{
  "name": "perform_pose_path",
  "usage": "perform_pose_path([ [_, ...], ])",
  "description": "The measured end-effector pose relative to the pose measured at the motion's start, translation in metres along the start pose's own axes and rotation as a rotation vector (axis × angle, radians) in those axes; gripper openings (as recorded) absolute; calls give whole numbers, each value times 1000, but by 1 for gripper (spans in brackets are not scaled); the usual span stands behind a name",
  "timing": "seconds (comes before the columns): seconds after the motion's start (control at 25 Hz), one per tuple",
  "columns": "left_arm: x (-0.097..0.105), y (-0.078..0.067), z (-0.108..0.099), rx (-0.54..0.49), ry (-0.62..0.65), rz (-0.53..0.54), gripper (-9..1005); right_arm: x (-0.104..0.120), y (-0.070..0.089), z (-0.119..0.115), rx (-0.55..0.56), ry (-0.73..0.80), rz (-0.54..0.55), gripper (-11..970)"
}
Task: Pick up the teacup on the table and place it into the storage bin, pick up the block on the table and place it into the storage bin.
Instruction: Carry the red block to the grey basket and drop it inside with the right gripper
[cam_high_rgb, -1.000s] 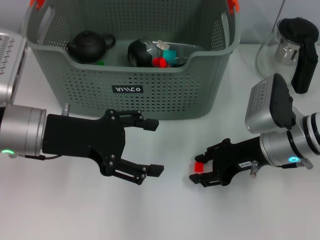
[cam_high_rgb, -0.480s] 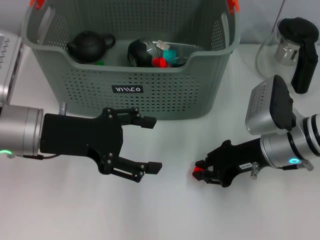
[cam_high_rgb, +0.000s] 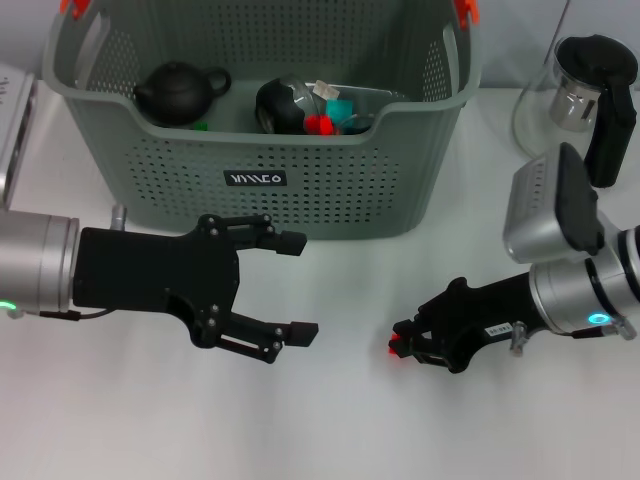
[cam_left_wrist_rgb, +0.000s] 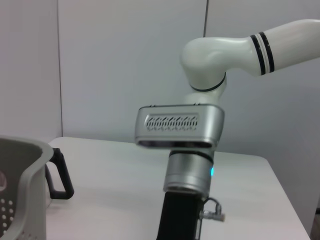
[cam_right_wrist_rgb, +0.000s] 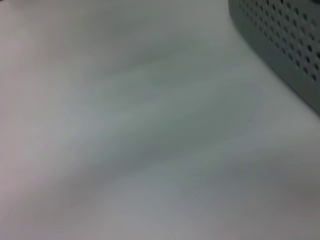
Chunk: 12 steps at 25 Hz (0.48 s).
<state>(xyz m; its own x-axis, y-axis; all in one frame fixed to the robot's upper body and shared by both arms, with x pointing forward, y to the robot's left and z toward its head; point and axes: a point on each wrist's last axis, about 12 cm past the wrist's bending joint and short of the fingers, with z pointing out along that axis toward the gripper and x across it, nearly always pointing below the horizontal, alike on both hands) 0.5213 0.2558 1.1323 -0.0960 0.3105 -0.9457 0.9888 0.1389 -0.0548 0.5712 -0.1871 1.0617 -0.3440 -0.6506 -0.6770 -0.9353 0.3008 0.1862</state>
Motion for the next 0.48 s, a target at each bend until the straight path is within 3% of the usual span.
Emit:
perform_pose_path([
  [0.32, 9, -5, -15, -48, -11, -27, 952, -9, 9, -34, -81, -101, -4, 167],
  [0.48, 18, -10, -27, -105, -28, -46, 952, -28, 15, -60, -144, -218, -29, 167],
])
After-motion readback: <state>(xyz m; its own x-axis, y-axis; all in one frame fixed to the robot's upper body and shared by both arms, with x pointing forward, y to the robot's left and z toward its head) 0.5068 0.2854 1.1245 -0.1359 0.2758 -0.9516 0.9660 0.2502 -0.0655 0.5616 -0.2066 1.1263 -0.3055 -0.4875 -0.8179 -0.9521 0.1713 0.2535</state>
